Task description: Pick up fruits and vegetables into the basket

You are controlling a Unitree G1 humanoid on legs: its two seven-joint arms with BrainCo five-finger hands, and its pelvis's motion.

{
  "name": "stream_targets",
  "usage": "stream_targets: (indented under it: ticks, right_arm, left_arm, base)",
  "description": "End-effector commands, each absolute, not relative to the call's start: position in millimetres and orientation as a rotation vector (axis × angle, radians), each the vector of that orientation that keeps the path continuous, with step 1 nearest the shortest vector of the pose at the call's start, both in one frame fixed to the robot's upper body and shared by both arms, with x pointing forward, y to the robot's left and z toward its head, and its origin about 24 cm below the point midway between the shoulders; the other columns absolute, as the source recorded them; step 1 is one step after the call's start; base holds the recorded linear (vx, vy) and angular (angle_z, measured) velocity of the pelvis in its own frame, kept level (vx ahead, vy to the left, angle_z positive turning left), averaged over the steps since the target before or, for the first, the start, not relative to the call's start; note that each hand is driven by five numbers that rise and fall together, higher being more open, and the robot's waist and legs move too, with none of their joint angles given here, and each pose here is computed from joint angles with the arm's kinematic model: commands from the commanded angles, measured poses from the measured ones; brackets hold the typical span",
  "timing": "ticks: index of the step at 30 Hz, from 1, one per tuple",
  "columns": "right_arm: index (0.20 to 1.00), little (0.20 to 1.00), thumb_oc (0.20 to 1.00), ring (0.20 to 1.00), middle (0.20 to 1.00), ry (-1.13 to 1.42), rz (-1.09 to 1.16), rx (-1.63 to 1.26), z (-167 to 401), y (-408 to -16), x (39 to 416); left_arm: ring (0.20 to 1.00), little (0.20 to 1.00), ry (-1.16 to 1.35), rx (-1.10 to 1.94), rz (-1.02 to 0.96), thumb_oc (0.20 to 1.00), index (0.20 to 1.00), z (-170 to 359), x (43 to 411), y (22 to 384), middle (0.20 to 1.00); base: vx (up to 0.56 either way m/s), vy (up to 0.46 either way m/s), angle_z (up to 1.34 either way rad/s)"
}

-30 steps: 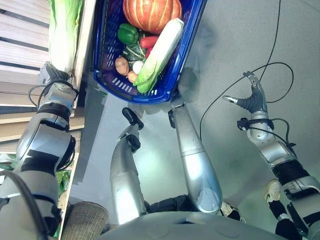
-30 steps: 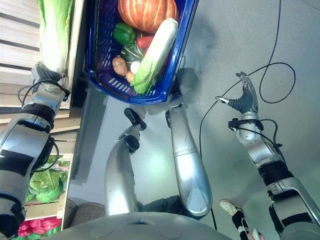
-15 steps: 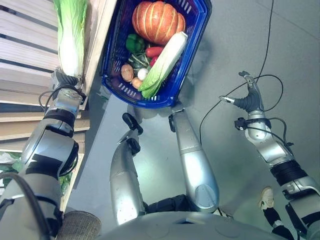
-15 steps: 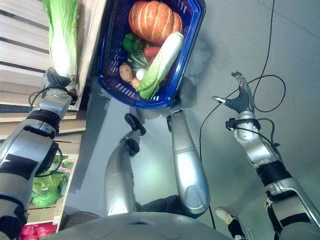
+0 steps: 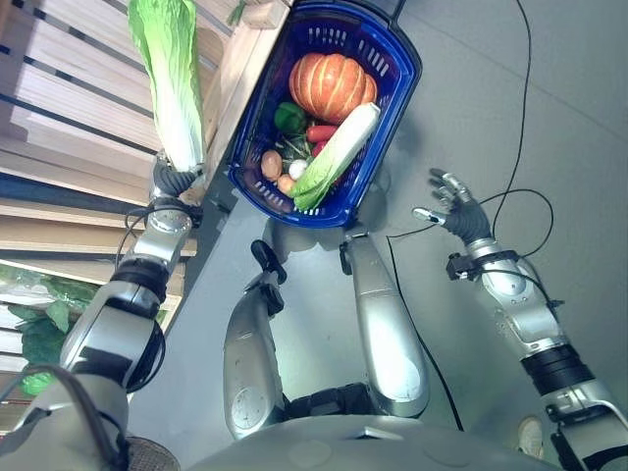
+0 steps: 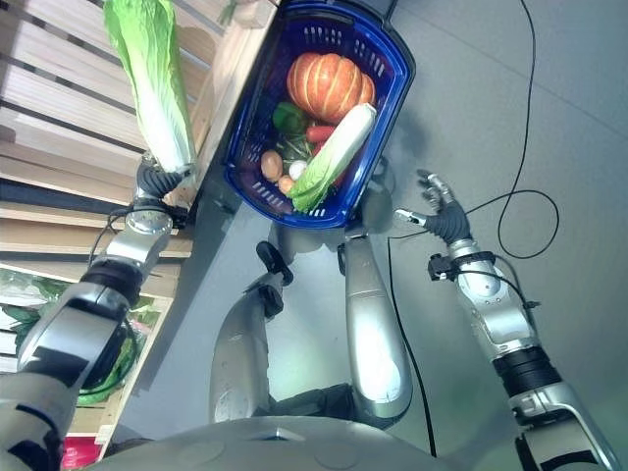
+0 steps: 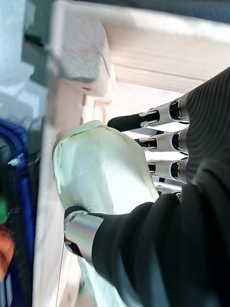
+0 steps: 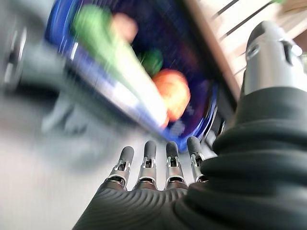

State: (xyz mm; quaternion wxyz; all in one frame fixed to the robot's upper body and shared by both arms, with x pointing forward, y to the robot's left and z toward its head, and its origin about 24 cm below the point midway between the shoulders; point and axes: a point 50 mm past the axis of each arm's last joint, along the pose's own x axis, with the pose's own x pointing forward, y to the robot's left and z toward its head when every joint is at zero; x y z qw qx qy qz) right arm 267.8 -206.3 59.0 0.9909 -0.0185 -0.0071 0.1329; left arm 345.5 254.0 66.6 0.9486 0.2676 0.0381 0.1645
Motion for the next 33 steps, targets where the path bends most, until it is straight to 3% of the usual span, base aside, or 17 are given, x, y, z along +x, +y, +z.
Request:
stream_targets:
  ticks: [1,13,33]
  right_arm:
    - [1.0,1.0,1.0,1.0,1.0,-0.088,0.435,0.149,73,-189,252]
    - [1.0,1.0,1.0,1.0,1.0,-0.18,0.653,0.331,115,-147,251]
    - [1.0,1.0,1.0,1.0,1.0,-0.179,0.638,0.175,137,-104,269]
  left_arm:
    - [0.2,0.2,-0.052,0.613,0.309,0.2,0.2,61,327,251,0.2]
    - [0.2,0.2,-0.385,0.75,0.19,0.2,0.2,97,303,231,0.2]
    - [0.2,0.2,-0.595,1.067,-0.243,0.2,0.2,111,290,167,0.2]
  base:
    - [0.02,-0.042,0.11]
    - [0.0,-0.032,0.12]
    - [0.02,-0.017,0.06]
